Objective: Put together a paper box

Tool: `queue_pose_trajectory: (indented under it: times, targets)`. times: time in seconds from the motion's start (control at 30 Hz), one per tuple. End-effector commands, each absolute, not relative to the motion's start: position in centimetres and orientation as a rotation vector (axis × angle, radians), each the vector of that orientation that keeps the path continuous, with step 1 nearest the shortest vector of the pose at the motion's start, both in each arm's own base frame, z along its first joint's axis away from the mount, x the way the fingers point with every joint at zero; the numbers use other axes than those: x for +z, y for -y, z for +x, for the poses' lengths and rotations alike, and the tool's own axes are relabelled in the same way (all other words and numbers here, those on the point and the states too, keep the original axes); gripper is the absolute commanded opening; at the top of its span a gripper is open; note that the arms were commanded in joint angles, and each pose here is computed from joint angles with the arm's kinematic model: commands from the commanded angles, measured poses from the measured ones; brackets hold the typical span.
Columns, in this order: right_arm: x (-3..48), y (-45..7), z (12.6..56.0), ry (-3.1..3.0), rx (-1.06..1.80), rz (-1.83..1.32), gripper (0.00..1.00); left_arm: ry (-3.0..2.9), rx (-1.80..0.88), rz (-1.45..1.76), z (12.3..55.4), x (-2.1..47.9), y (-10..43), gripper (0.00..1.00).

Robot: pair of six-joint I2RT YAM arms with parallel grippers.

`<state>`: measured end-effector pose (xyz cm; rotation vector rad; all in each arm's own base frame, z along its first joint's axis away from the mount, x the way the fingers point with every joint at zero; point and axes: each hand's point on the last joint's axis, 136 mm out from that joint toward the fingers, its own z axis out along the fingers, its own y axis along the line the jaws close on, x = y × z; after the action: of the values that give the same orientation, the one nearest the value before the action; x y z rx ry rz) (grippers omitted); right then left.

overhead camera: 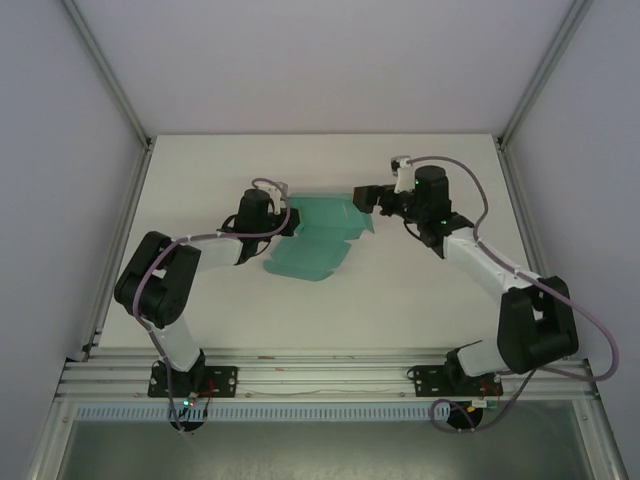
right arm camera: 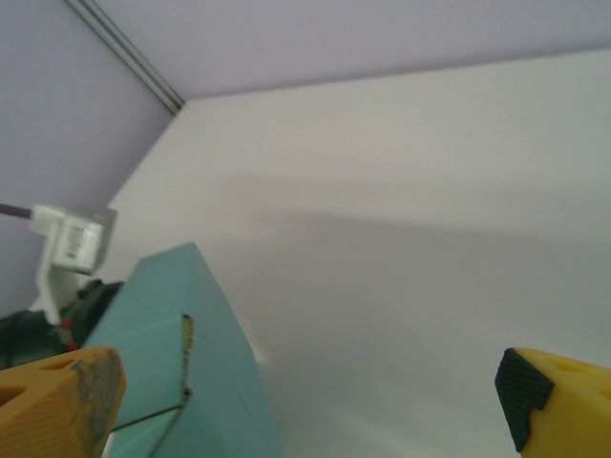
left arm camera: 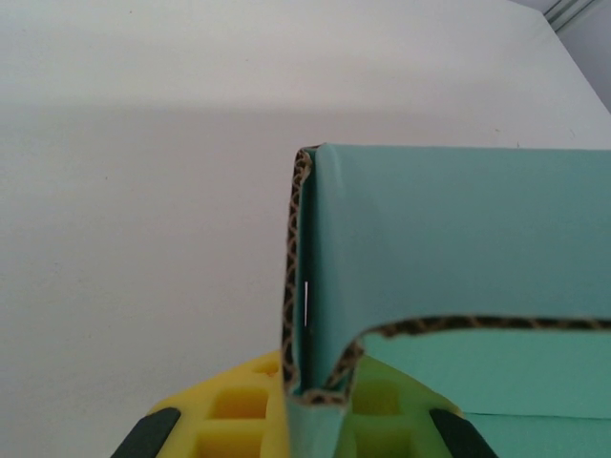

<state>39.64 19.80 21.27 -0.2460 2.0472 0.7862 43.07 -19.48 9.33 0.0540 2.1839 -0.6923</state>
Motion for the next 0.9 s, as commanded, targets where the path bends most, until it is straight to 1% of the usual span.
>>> queue_pose_trajectory:
  times: [0.0,0.1,0.23,0.37,0.53,0.7,0.87]
  targets:
    - [19.0,-19.8,40.2,-2.102,0.676,-0.257,1.0,-2.179,-0.684,0.026,43.5,9.9,19.5,0.0]
    - [17.9,-20.6,40.4,-2.102,0.623,-0.271,1.0,-2.189,-0.649,0.005,43.8,9.9,19.3,0.0]
    - [17.1,-20.3,41.5,-2.095,0.468,-0.22,1.0,-2.22,-0.548,0.064,43.8,9.7,20.0,0.0]
    - [17.5,-19.9,42.4,-2.033,0.362,-0.13,1.0,-2.22,-0.494,0.098,43.7,10.2,21.0,0.0]
    - [17.9,-18.9,43.0,-1.967,0.2,-0.031,1.0,-2.215,-0.498,0.122,43.5,10.7,22.1,0.0]
    - [18.6,-18.1,42.2,-1.941,0.178,0.003,1.0,-2.219,-0.453,0.086,43.5,10.6,21.4,0.0]
    - [17.9,-17.2,39.7,-2.019,0.155,-0.066,1.0,-2.22,-0.413,0.043,43.4,10.8,20.5,0.0]
